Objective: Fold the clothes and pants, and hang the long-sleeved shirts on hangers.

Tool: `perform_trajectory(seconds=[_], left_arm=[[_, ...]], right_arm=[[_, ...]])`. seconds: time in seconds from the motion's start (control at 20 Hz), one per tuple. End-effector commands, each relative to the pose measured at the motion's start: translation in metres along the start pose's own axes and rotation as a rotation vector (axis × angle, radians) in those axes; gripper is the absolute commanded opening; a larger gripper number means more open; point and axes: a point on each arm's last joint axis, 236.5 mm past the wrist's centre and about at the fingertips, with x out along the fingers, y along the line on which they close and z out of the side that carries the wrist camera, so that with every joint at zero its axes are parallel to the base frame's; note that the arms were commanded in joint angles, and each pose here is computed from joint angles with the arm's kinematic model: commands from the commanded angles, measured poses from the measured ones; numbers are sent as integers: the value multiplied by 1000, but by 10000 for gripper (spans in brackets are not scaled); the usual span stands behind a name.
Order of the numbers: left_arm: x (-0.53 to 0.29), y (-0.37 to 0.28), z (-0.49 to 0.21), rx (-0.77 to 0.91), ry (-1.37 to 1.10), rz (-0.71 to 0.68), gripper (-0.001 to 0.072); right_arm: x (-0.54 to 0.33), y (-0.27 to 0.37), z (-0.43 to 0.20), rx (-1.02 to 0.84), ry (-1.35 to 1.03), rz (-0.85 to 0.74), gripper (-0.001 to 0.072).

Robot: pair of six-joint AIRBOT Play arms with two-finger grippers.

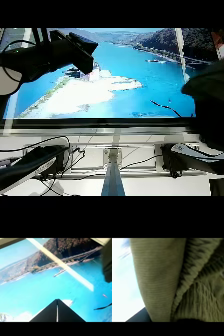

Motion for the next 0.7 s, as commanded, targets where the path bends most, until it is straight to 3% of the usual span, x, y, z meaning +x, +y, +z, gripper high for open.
perform_trajectory(seconds=[0.0,0.2,0.25,0.35,0.4,0.55,0.6,0.65], left_arm=[[-2,0,1,1,-2,1,16],[4,1,-3,-5,12,-2,16],[5,1,-4,-5,12,-2,16],[5,1,-4,-5,12,-2,16],[5,1,-4,-5,13,-2,16],[5,1,-4,-5,13,-2,16],[5,1,-4,-5,12,-2,16],[5,1,-4,-5,13,-2,16]], right_arm=[[-66,-142,-29,285,-8,-395,24],[-97,-209,-55,686,-61,-496,49],[-102,-218,-57,747,-87,-504,170],[-107,-227,-54,790,-129,-504,603],[-107,-227,-50,785,-141,-499,691],[-101,-217,-34,706,-171,-428,681],[-99,-212,-28,670,-178,-398,587],[-96,-203,-21,649,-190,-352,321]])
